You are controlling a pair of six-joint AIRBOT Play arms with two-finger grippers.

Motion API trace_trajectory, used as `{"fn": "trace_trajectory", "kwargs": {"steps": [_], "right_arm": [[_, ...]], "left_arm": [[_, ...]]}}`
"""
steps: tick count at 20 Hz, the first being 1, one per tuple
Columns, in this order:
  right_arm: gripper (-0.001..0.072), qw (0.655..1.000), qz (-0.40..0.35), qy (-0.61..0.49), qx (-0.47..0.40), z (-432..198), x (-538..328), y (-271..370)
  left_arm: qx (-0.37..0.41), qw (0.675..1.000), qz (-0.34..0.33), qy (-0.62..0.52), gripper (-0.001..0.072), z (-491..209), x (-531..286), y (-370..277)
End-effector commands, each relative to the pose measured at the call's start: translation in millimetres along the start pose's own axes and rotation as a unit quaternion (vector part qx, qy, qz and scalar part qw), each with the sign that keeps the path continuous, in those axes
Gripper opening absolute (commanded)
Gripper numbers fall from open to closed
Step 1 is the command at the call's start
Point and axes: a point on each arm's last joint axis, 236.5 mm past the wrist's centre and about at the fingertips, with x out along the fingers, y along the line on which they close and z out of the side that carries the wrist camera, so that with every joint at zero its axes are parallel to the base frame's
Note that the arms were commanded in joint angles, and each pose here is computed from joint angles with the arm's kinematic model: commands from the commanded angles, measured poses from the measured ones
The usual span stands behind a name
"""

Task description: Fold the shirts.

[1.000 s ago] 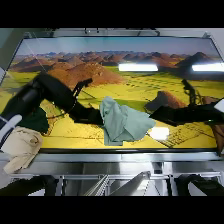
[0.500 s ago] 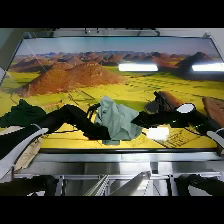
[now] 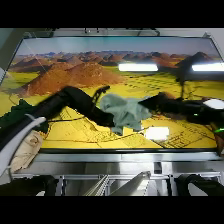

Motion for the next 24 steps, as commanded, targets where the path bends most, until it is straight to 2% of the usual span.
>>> {"fn": "trace_trajectory", "kwargs": {"steps": [1, 4, 8, 13, 15, 17, 19, 24], "right_arm": [[0.0015, 0.982, 0.054, -0.151, -0.101, 64.0, -93.1, 89.8], [0.0015, 0.943, 0.064, -0.258, -0.2, 87.7, -166.6, 173.9], [0.0016, 0.909, 0.102, -0.29, -0.282, 67.6, -191.8, 253.1], [0.0016, 0.914, 0.092, -0.282, -0.277, 58.4, -189.0, 253.9], [0.0017, 0.92, 0.062, -0.273, -0.274, 61.9, -184.5, 237.7], [0.0017, 0.935, -0.001, -0.258, -0.243, 72.8, -178.5, 198.2], [0.0017, 0.947, -0.073, -0.24, -0.203, 88.8, -172.4, 140.2], [0.0017, 0.965, -0.162, -0.195, -0.068, 116.8, -116.4, -35.1]], "left_arm": [[0.082, 0.993, 0.004, -0.088, 0.0018, 0.4, -127.5, -58.3], [0.147, 0.959, 0.05, -0.238, 0.002, 2.6, -232.1, -102.3], [0.191, 0.908, 0.101, -0.36, 0.0021, -10.4, -312.4, -141.9], [0.181, 0.897, 0.121, -0.384, 0.0021, -19.3, -325.9, -137.4], [0.163, 0.908, 0.114, -0.368, 0.0021, -15.3, -314.2, -122.9], [0.135, 0.924, 0.1, -0.343, 0.0021, -5.8, -296.2, -100.8], [0.102, 0.94, 0.091, -0.311, 0.0022, 7.0, -271.8, -66.4], [0.004, 0.967, 0.079, -0.244, 0.0021, 41.5, -189.3, 50.6]]}}
